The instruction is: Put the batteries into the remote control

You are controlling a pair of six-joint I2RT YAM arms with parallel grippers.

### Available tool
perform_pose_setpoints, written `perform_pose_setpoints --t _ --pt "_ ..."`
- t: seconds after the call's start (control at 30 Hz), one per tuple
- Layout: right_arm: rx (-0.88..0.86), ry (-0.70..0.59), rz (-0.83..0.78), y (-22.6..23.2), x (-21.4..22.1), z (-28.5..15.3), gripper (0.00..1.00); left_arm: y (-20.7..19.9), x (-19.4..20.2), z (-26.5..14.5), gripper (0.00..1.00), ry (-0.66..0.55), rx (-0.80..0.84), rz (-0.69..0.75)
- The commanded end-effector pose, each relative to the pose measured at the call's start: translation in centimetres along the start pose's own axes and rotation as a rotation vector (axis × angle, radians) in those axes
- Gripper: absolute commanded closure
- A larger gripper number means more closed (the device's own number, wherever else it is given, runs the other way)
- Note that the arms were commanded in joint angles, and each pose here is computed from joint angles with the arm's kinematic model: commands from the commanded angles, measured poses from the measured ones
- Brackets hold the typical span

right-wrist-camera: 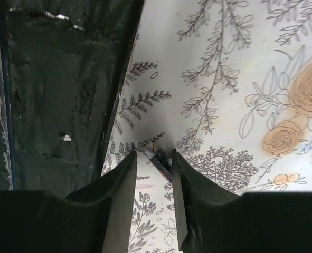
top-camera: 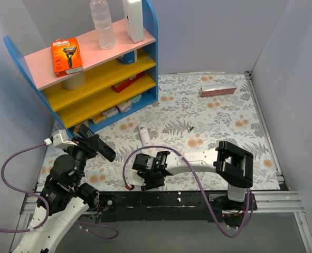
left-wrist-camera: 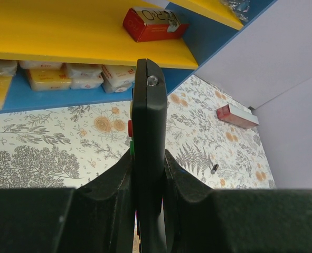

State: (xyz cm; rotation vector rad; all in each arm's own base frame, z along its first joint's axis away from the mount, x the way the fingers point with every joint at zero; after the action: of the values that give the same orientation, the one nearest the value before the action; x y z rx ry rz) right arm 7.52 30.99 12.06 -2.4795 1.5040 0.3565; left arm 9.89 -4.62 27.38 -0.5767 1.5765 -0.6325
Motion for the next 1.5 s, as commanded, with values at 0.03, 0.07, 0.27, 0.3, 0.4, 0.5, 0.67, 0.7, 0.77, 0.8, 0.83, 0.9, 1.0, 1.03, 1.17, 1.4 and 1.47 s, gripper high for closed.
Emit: perform_pose_setpoints --t 0.03,0.07,0.27,0.3,0.4,0.5,0.67,0.7,0.77,0.8,0.83,0.9,1.0,1.03,1.17,1.4,1.47 --pt "-0.026 0.005 -0.051 -0.3 -0.7 0.1 0.65 -0.2 -1.1 -0.5 1.00 -0.034 -0.010 0.002" --pt "-0.027 0.009 -0.052 -0.3 -0.6 0.3 0.66 -0.3 -1.0 -0.5 1.00 -0.035 -0.007 -0.002" --pt "-0.034 0.017 -0.051 -0.3 -0.5 0.9 0.66 -0.5 -0.4 0.1 1.00 -0.019 0.019 -0.026" --pt "-0.037 0.019 -0.051 -0.3 -0.5 1.0 0.73 -0.4 -0.1 0.2 1.00 -0.015 0.026 -0.031" --pt "-0.033 0.018 -0.048 -0.2 -0.4 1.1 0.79 -0.8 0.2 0.3 1.00 -0.019 0.085 -0.072" --pt "-0.003 0.014 -0.031 -0.2 -0.2 0.7 0.89 -0.7 1.0 0.8 1.00 -0.019 0.115 -0.132" --pt "0.055 -0.040 0.063 -0.7 0.2 -0.8 0.99 -0.1 3.1 1.8 1.00 -0.005 0.169 -0.216" --pt "0.071 -0.071 0.080 -0.8 0.2 -1.6 0.99 -0.2 3.3 1.9 1.00 -0.010 0.195 -0.224" --pt "0.102 -0.106 0.144 -1.2 0.7 -2.8 0.99 -0.2 4.0 2.4 1.00 -0.018 0.253 -0.255" --pt "0.125 -0.141 0.158 -1.2 0.8 -3.9 0.99 -0.1 4.4 2.6 1.00 -0.020 0.266 -0.262" --pt "0.148 -0.164 0.185 -1.6 1.1 -4.6 0.99 -0.1 4.7 2.9 1.00 -0.016 0.274 -0.278" --pt "0.200 -0.238 0.237 -1.7 1.2 -6.9 0.99 -0.3 5.4 3.3 1.00 -0.009 0.330 -0.301" --pt "0.314 -0.357 0.329 -2.5 1.6 -10.7 0.99 -1.0 6.1 3.9 1.00 0.017 0.430 -0.317" --pt "0.357 -0.400 0.343 -2.8 1.5 -11.7 0.99 -1.7 5.7 3.9 1.00 -0.004 0.484 -0.338" --pt "0.511 -0.556 0.396 -3.2 0.8 -16.1 0.99 -2.6 6.8 4.8 1.00 0.061 0.570 -0.366" --pt "0.669 -0.795 0.488 -4.1 -1.2 -20.9 0.99 -4.5 7.5 6.1 1.00 0.143 0.676 -0.388" --pt "0.692 -0.816 0.522 -4.5 -1.5 -21.0 0.99 -5.2 7.2 6.2 1.00 0.142 0.716 -0.392"
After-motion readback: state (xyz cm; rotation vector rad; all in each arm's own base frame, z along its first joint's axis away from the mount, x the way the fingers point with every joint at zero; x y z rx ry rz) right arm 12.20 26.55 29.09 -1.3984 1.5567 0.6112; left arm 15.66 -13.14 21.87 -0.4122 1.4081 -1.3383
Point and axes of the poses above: each gripper's point midway between its finger pads, its own z axis out along the fingers, its own y axis along the line the jaws close on, x = y × z, the point moved 10 cm from there along -z, back along the fingers, and after that the axes turned 7 degrees about -z, right-handed, at the moved point
